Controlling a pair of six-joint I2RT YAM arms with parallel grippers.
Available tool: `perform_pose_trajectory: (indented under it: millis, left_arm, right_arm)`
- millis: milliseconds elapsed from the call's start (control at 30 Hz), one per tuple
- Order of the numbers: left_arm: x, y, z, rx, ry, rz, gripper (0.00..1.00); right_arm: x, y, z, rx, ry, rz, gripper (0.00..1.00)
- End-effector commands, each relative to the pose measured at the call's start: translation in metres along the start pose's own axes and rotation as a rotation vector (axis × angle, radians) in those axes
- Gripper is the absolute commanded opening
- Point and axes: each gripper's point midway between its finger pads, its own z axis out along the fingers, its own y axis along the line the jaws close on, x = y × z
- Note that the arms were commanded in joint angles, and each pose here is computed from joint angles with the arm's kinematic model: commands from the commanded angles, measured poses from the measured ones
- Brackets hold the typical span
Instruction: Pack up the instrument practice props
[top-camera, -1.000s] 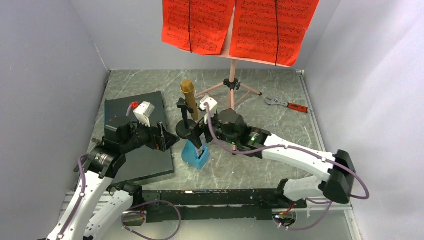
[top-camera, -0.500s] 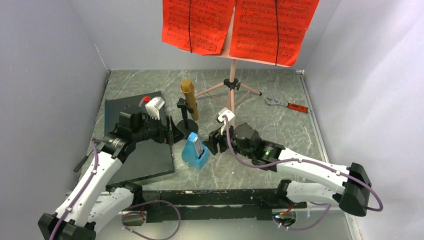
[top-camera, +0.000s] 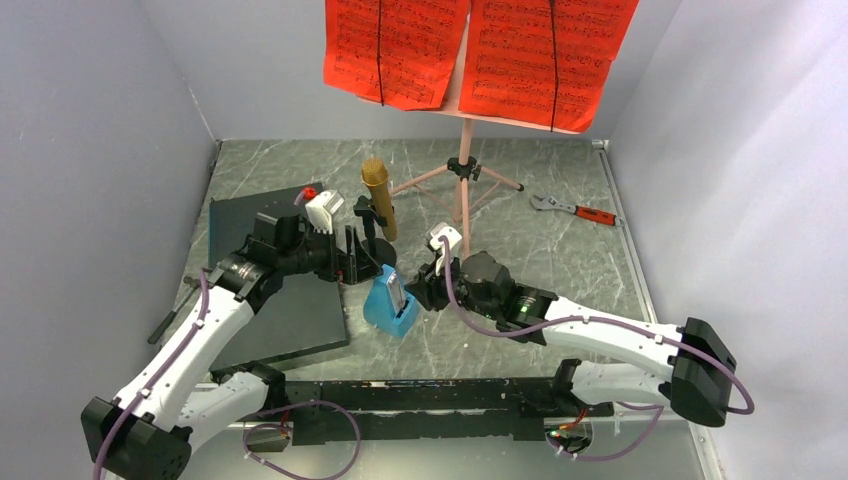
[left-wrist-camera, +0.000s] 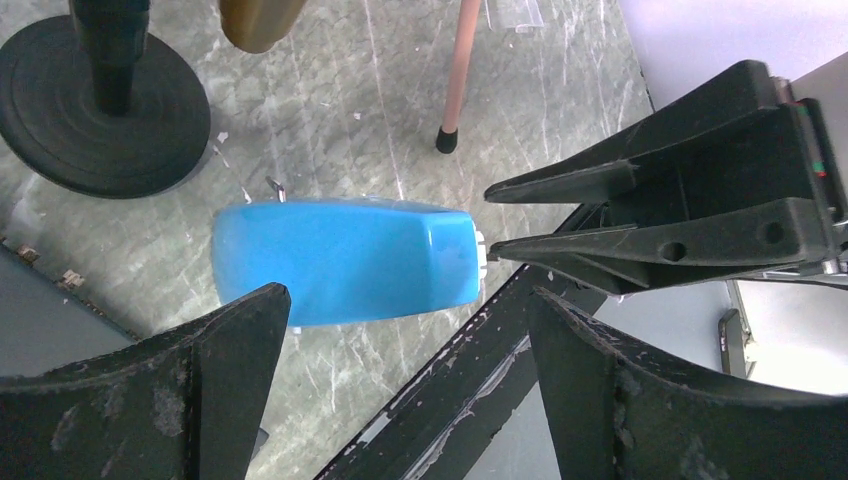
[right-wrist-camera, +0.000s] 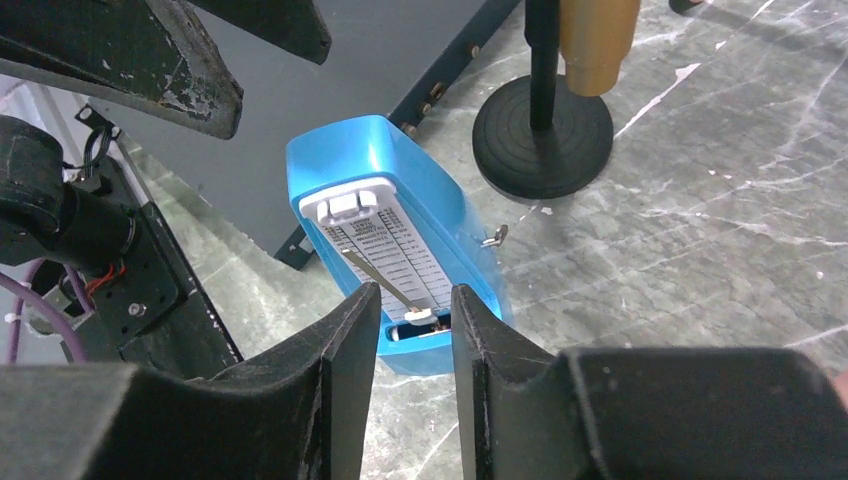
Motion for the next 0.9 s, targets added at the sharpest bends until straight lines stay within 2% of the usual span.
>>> perform_pose_trajectory:
  millis: [0,367,867]
  left_arm:
    - [-0.018,-0.019,0.0,0.055,-0.038,0.03,0.94]
    - [-0.015,-0.026,0.011,0.074,-0.028,0.02,0.94]
    - [-0.01,-0.034,0.015,0.098,-0.028,0.019,0.94]
  right_arm:
    - [-0.025,0.015,0.008,-0.068,-0.083,-0.005,0.34]
    - [-0.023,0.017,0.013,-0.086,-0.093,0.007,0.24]
    - [-0.022,0.015,0.02,-0.077,-0.087,0.018,0.18]
